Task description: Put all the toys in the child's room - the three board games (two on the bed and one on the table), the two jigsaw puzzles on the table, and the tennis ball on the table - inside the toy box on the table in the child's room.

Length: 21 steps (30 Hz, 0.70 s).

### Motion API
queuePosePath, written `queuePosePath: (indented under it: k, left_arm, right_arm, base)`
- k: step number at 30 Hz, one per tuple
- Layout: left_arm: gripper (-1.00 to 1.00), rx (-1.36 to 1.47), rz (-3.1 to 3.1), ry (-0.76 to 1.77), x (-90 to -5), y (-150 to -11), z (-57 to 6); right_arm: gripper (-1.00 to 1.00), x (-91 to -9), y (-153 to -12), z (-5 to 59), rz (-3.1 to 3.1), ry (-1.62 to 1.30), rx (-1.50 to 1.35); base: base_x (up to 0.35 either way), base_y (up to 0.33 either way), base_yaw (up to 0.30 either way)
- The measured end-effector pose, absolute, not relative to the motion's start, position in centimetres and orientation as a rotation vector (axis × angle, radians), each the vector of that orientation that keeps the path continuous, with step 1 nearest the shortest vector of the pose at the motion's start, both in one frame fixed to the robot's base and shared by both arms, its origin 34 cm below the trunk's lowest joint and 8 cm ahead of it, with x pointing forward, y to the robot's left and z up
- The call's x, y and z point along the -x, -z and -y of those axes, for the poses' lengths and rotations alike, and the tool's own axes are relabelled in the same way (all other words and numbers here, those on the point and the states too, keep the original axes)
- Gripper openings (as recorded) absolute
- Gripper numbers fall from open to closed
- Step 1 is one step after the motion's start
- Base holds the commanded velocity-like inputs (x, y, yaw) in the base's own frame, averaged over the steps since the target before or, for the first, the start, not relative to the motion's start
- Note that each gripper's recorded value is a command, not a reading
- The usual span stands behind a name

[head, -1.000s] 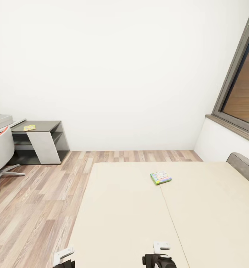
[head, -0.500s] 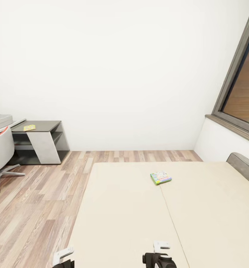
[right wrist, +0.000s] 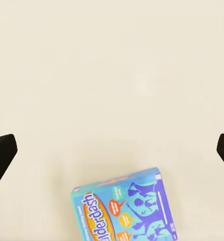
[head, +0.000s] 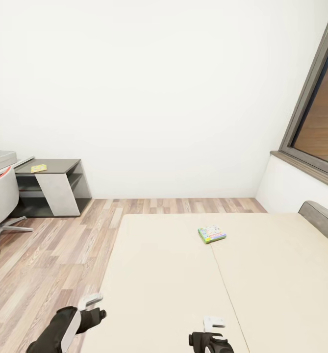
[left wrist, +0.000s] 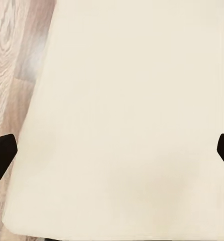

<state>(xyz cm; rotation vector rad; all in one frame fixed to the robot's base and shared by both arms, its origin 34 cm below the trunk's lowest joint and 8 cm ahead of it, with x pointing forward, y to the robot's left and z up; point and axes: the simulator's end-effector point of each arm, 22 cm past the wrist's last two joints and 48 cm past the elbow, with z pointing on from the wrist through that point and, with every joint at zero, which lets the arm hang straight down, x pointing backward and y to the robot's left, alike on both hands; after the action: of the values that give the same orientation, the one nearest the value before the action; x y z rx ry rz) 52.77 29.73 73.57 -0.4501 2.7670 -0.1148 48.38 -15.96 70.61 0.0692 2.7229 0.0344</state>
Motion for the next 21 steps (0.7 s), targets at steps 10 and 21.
queuePosePath:
  k: [10,21]
  left_arm:
    - [1.0,0.424,-2.756,0.216,-54.4,-75.4,-28.4]
    - [1.0,0.424,-2.773,0.236,-54.2,-75.6,-28.1]
  right_arm:
    - [1.0,-48.6,-70.8,15.7,-2.734,-0.042,-0.068]
    - [1.0,-51.5,-73.8,14.7,-2.867,-0.121,-0.099]
  base:
    - [0.0,0.0,0.0]
    - [0.0,0.0,0.0]
